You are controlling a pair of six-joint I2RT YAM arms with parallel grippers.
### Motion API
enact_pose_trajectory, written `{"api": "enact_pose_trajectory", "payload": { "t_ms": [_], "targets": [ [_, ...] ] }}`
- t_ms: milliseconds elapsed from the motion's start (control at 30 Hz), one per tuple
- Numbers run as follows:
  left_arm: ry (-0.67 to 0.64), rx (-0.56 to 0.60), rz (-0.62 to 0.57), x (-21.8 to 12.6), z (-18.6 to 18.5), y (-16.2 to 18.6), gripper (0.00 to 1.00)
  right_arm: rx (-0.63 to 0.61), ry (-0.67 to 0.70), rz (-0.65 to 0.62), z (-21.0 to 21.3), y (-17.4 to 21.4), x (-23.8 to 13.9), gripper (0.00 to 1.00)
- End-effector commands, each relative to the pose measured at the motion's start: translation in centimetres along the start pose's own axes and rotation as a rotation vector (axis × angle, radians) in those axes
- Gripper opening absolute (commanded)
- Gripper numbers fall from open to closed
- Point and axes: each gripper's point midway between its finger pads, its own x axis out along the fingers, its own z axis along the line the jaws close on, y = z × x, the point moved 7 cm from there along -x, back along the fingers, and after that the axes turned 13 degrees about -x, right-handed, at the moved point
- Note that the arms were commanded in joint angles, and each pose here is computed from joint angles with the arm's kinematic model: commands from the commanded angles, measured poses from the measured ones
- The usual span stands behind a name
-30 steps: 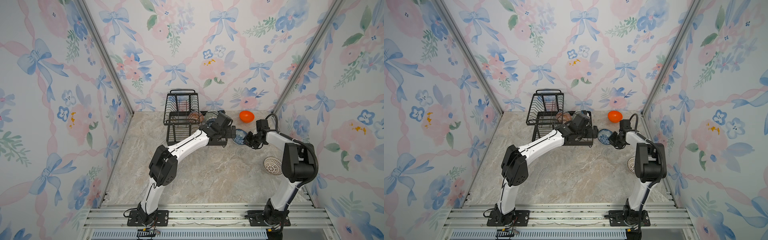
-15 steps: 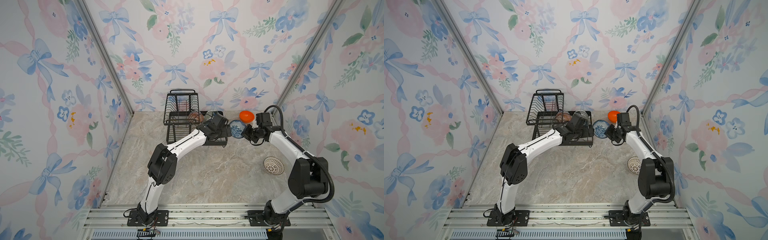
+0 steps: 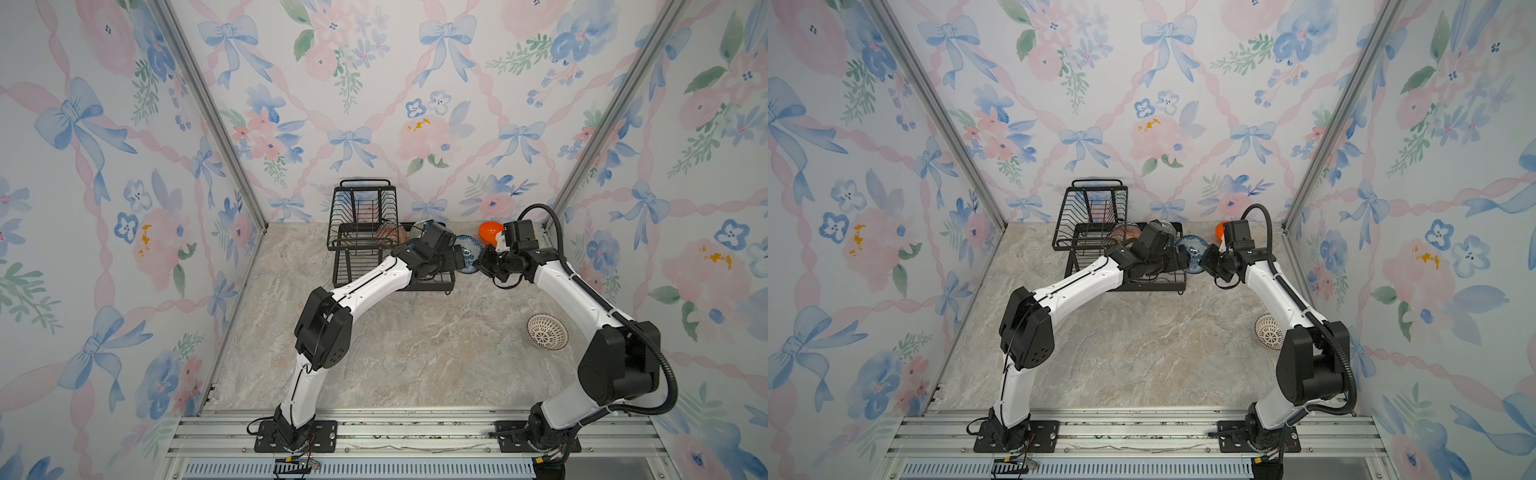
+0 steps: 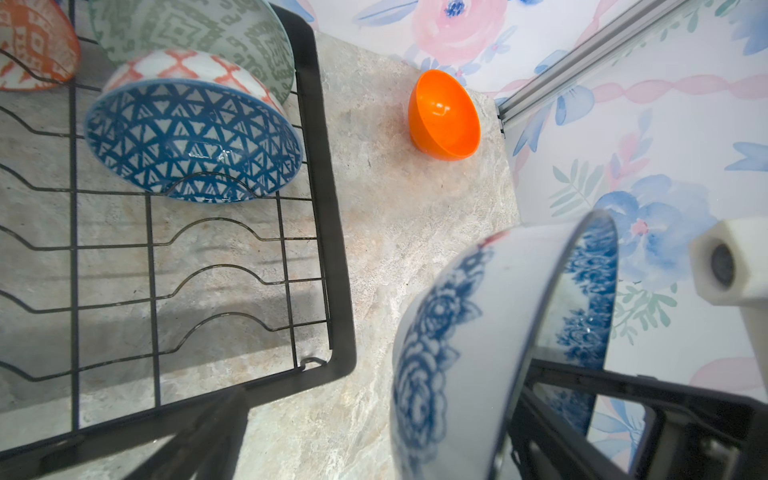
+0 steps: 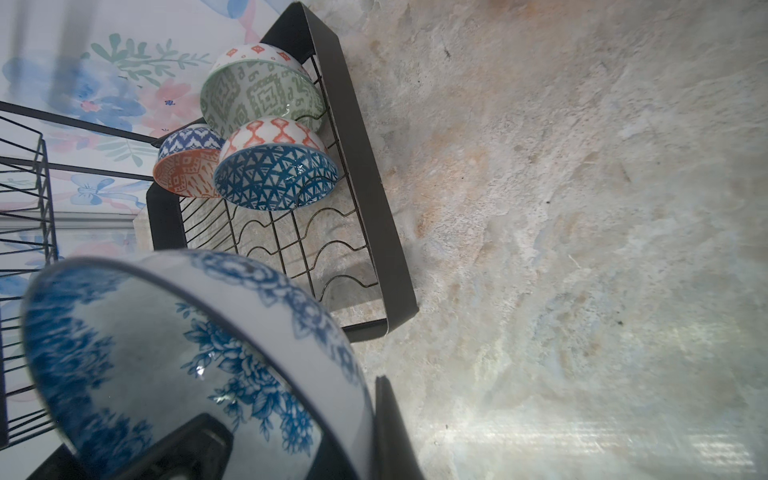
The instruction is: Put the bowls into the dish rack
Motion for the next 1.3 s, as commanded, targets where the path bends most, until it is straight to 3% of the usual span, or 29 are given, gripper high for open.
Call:
{"api": "enact_pose_trajectory", "payload": {
  "t_ms": [0,267,500,633,733,833,1100,1267],
  "targets": [
    [0.019,-0.021,-0.004,-0.6,-0.3,-0.9,0.96,-0.026,-0.044,-0.074,1.9,-1.2,-2.2,0.00],
    [0.025,-0.020,0.008,-0.6,-0.2,-1.0,0.66,-0.040,-0.029,-0.100,2.5,-1.4,-2.7,0.00],
    [0.033,-0.024,0.024,-0.5,-0.2,-0.8,0.48,-0.047,0.043,-0.113,2.1,-1.3,-3.0,0.01],
    [0.041,-0.029,0.037,-0.3,-0.4,-0.6,0.33,-0.046,0.063,-0.122,1.8,-1.3,-3.2,0.02],
    [0.047,-0.033,0.045,-0.1,-0.6,-0.4,0.30,-0.044,0.064,-0.122,1.9,-1.2,-3.2,0.02],
    [0.054,-0.029,0.050,0.0,-0.8,-0.3,0.15,-0.048,0.064,-0.126,2.1,-1.2,-3.2,0.03],
    [0.053,-0.031,0.039,-0.2,-0.9,-0.5,0.00,-0.048,0.068,-0.126,2.3,-1.6,-3.2,0.13],
    [0.038,-0.036,0.005,-0.8,-0.8,-0.9,0.00,-0.051,0.057,-0.124,2.6,-1.9,-3.5,0.25]
  ]
}}
